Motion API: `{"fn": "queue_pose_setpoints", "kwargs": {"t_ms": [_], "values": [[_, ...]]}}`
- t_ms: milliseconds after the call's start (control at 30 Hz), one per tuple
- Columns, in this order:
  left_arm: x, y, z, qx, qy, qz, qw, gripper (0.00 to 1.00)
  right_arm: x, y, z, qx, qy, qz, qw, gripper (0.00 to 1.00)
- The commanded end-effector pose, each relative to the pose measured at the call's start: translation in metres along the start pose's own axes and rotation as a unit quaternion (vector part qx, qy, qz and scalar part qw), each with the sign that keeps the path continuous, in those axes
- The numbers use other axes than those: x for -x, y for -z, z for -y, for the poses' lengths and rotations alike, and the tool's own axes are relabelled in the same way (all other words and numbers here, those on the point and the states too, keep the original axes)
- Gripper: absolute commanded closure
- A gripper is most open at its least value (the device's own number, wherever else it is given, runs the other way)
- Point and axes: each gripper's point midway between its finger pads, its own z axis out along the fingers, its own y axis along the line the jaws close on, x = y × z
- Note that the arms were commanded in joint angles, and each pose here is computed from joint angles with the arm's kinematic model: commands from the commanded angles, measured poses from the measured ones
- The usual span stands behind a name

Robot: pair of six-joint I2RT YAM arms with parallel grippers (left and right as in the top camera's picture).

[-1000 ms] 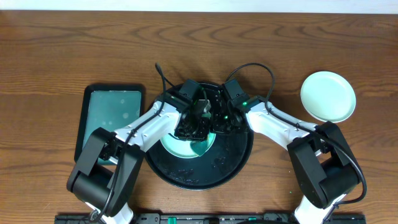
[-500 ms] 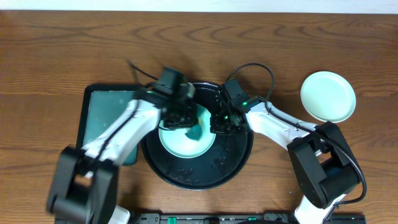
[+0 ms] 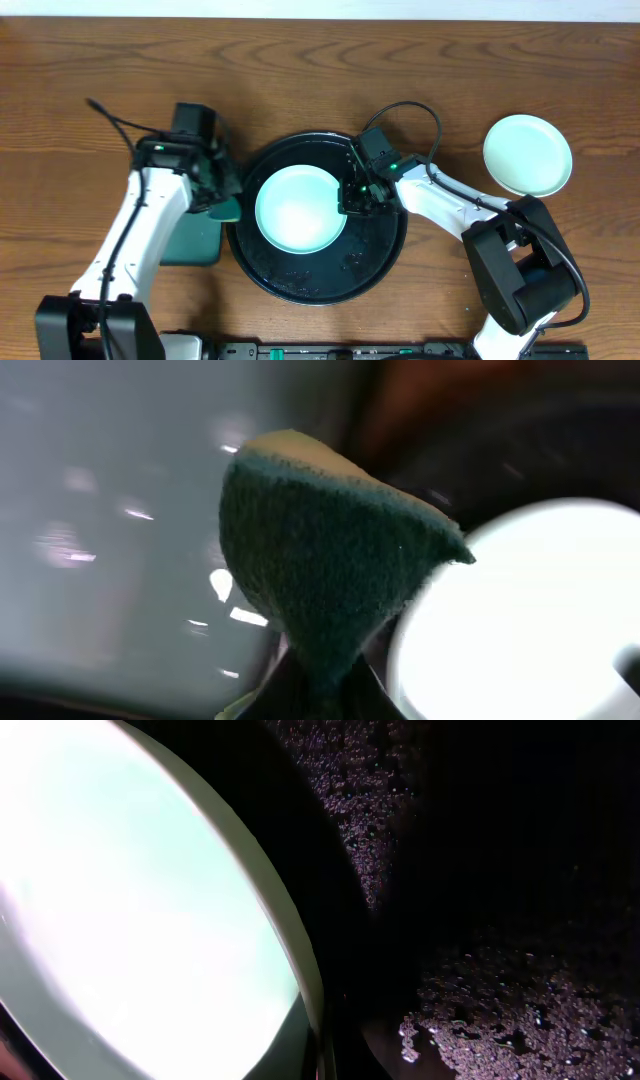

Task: Clean dirty plates on tray and stack at the side
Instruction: 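Return the sponge to the water tray with the left gripper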

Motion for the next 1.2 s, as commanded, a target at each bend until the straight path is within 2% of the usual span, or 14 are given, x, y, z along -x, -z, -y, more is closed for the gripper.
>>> {"fn": "queue_pose_setpoints", "kwargs": {"t_ms": [0,133,267,600,633,667,700,733,767,933,1167], "values": [[0.017,0.001,-0.036,0.059,0.019,0.028,0.998,0.93,-0.021,-0.023,0.037,-0.067,-0.011,-0.031,0.997,0.99],[0.031,-0.002,-0.064,0.081,0.057,0.042,0.994,0.93,-0.021,-0.023,0.037,-0.067,-0.009,-0.032,0.997,0.99],[0.032,-0.018,-0.082,0.093,0.076,0.020,0.993,0.93,-0.021,-0.023,0.037,-0.067,-0.009,-0.032,0.997,0.99],[0.020,-0.059,-0.083,0.094,0.075,-0.043,0.992,0.92,-0.021,-0.023,0.037,-0.066,-0.009,-0.033,0.997,0.99],[0.020,-0.059,-0.083,0.094,0.075,-0.042,0.992,0.85,-0.021,-0.023,0.037,-0.065,-0.007,-0.033,0.997,0.99],[0.020,-0.059,-0.083,0.093,0.075,-0.041,0.992,0.67,-0.021,-0.024,0.037,-0.065,-0.005,-0.032,0.997,0.99],[0.020,-0.059,-0.083,0.093,0.075,-0.041,0.992,0.55,-0.021,-0.024,0.037,-0.065,-0.005,-0.032,0.997,0.99],[0.020,-0.059,-0.083,0.093,0.075,-0.041,0.992,0.46,-0.021,-0.024,0.036,-0.065,-0.005,-0.032,0.997,0.99],[0.020,-0.059,-0.083,0.093,0.075,-0.043,0.992,0.41,-0.021,-0.024,0.036,-0.065,-0.005,-0.032,0.997,0.99],[0.022,-0.044,-0.059,0.026,0.063,-0.033,0.997,0.37,-0.021,-0.024,0.036,-0.065,-0.005,-0.032,0.997,0.99],[0.029,0.041,-0.022,-0.033,0.011,0.084,0.996,0.32,-0.020,-0.024,0.034,-0.059,-0.003,-0.031,0.998,0.98]]}}
